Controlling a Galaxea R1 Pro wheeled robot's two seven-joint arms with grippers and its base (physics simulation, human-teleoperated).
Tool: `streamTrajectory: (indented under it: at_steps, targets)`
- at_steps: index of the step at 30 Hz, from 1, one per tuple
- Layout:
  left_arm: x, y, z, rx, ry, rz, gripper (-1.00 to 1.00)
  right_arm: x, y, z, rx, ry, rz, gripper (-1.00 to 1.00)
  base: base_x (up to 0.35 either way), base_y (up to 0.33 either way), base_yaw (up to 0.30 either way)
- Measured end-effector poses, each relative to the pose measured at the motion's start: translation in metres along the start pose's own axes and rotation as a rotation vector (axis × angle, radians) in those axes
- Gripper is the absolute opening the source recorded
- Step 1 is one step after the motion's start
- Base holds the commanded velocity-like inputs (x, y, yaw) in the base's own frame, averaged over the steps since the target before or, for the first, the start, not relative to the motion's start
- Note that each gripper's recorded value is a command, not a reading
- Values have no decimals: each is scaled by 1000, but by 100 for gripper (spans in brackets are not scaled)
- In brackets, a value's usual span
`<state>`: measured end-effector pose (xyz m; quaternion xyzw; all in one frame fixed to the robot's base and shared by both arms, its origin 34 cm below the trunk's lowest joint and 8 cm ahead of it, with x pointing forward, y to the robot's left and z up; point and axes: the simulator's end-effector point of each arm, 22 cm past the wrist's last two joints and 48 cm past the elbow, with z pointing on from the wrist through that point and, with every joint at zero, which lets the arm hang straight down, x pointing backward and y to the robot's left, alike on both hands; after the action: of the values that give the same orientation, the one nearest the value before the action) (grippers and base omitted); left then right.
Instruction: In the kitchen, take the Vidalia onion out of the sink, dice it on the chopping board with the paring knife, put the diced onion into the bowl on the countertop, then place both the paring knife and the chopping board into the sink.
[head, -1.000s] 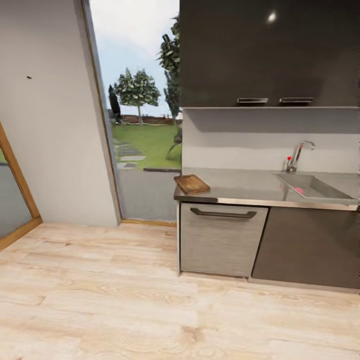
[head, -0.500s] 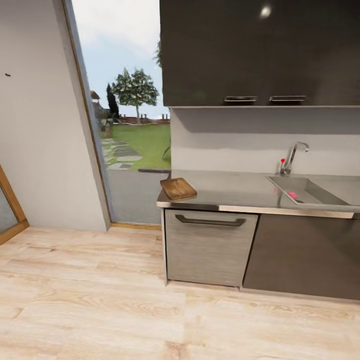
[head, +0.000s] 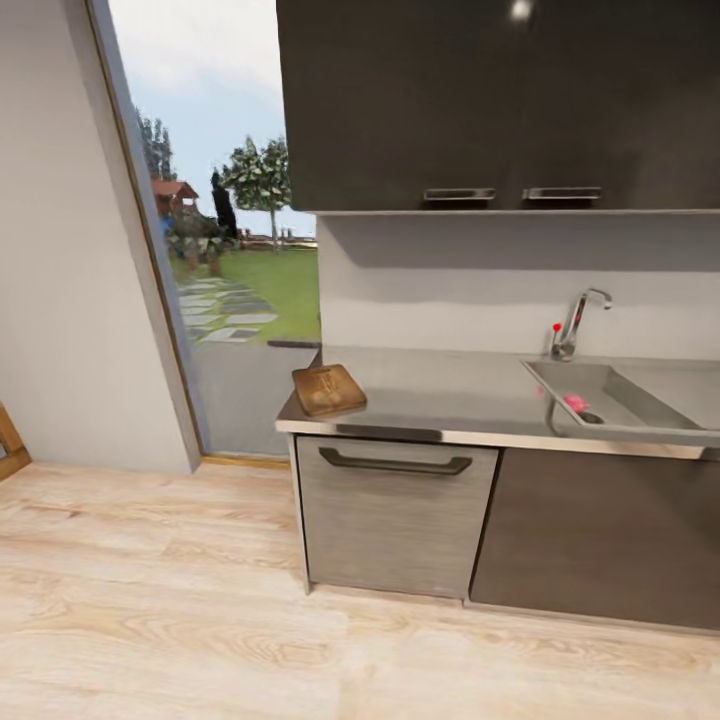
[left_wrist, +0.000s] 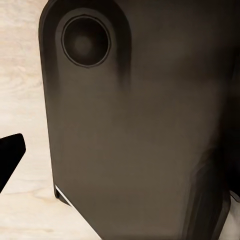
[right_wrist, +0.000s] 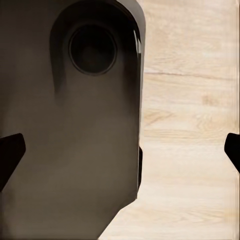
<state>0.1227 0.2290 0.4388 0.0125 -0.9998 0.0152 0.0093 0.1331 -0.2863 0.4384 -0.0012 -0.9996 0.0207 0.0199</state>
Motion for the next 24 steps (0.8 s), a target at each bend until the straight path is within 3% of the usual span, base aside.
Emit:
streamTrajectory:
  at_steps: [9,19,24]
  targets:
    - [0,0,0,-1,0,0,100,1,0,0,-1,1,1,100,293,-186,0]
    - [0,1,0,-1,-1,0,100,1,0,0,-1,2,1,100,339,-10,0]
    - [-2,-1,0,0,-7,1,100,1,0,0,0,2,1,100,128,0,0]
